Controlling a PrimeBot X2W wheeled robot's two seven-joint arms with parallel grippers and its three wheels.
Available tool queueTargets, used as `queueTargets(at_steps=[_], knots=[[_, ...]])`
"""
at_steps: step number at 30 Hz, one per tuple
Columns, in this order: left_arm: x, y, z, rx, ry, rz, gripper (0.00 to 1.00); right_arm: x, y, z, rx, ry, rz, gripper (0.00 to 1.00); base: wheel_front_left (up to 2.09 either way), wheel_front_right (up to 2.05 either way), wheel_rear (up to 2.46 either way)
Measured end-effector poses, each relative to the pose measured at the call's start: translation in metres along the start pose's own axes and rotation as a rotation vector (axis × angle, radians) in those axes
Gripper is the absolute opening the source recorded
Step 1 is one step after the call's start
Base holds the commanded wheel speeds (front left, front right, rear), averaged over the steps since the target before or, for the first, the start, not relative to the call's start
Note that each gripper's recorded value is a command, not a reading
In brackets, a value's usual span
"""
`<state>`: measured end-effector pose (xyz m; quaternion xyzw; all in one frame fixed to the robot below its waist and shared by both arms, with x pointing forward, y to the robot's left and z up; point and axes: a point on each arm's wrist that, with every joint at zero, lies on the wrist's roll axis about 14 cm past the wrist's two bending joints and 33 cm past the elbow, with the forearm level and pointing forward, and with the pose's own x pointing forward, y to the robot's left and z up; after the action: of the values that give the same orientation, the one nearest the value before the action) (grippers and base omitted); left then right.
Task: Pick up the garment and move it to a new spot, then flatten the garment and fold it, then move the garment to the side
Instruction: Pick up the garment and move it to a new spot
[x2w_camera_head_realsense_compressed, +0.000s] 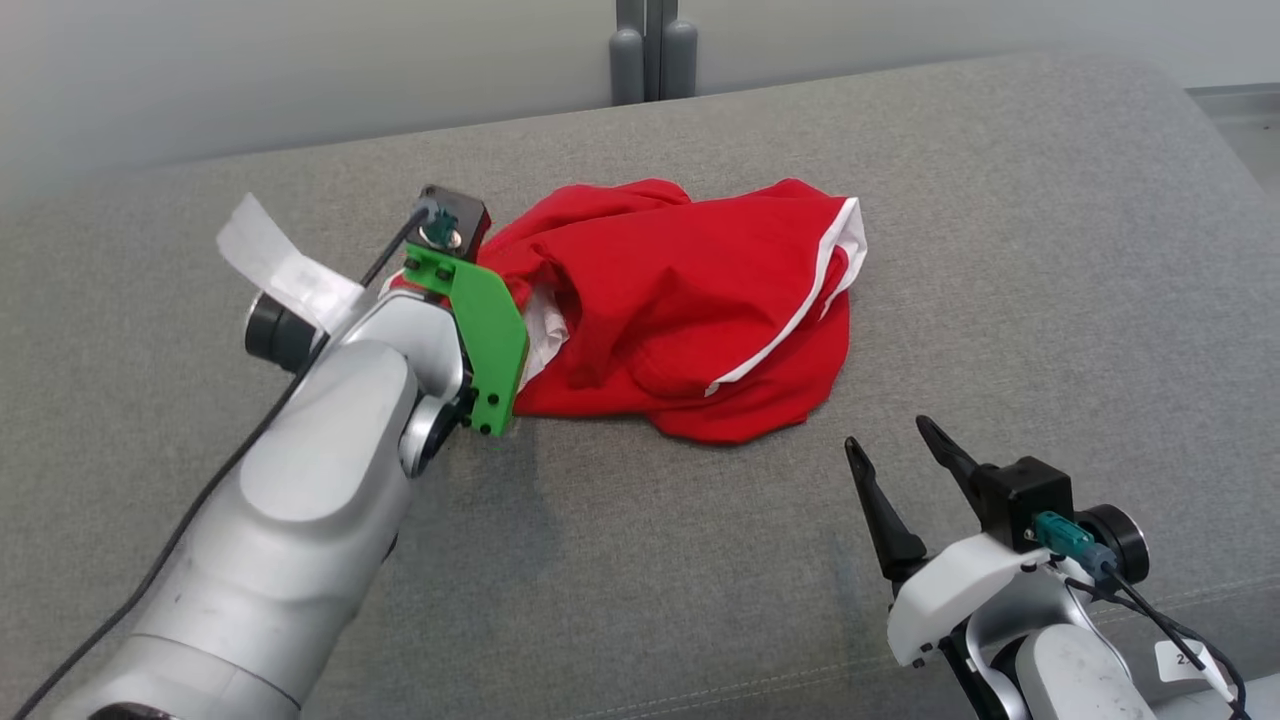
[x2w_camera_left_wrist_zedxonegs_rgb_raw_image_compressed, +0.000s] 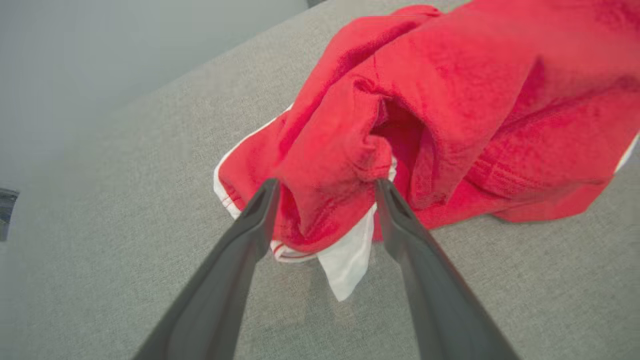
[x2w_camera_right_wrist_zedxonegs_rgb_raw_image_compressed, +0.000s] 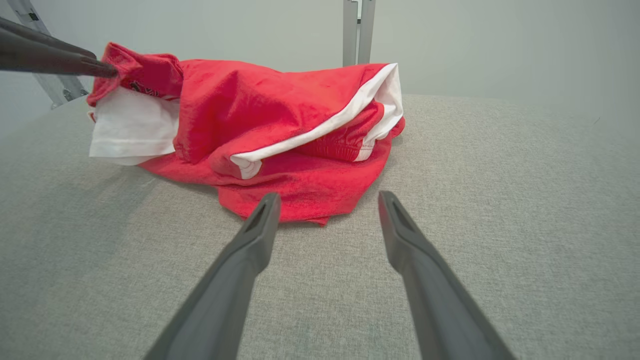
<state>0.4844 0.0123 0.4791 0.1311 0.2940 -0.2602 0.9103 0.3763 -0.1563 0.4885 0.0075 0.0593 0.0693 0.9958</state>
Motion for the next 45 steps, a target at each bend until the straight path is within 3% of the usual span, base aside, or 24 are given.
queueTargets(at_steps=[5,12,17,23,32,33,35,36,37,45], knots=[[-0.013,-0.005,0.042,0.031,-0.076,-0.004,1.0,-0.008,-0.003,0.001,0.009,-0.006,-0.014,1.0,0.0,0.0,0.0],[-0.015,-0.023,0.059,0.068,-0.034,-0.051,1.0,-0.019,-0.011,0.002,0.017,-0.012,-0.046,1.0,0.0,0.0,0.0],[-0.005,-0.04,0.046,0.15,0.091,-0.089,1.0,-0.026,-0.021,-0.002,0.02,-0.003,-0.08,1.0,0.0,0.0,0.0],[0.016,-0.028,0.037,0.236,0.153,-0.047,1.0,-0.027,-0.036,-0.008,0.027,0.012,-0.126,1.0,0.0,0.0,0.0],[0.049,-0.023,0.015,0.245,0.233,-0.064,1.0,-0.024,-0.05,-0.024,0.039,0.054,-0.166,1.0,0.0,0.0,0.0],[0.052,-0.02,0.013,0.245,0.236,-0.058,0.97,-0.023,-0.05,-0.025,0.039,0.056,-0.168,1.0,0.0,0.0,0.0],[0.057,-0.018,0.009,0.238,0.237,-0.055,0.51,-0.022,-0.051,-0.028,0.042,0.063,-0.17,1.0,0.0,0.0,0.0],[0.059,-0.017,0.008,0.234,0.239,-0.055,0.18,-0.021,-0.052,-0.029,0.042,0.066,-0.17,1.0,0.0,0.0,0.0],[0.06,-0.016,0.007,0.226,0.237,-0.055,0.0,-0.02,-0.052,-0.029,0.042,0.064,-0.17,1.0,0.0,0.0,0.0],[0.052,-0.014,0.031,0.158,0.124,-0.052,0.0,-0.012,-0.04,-0.031,0.046,0.067,-0.129,1.0,0.0,0.0,0.0]])
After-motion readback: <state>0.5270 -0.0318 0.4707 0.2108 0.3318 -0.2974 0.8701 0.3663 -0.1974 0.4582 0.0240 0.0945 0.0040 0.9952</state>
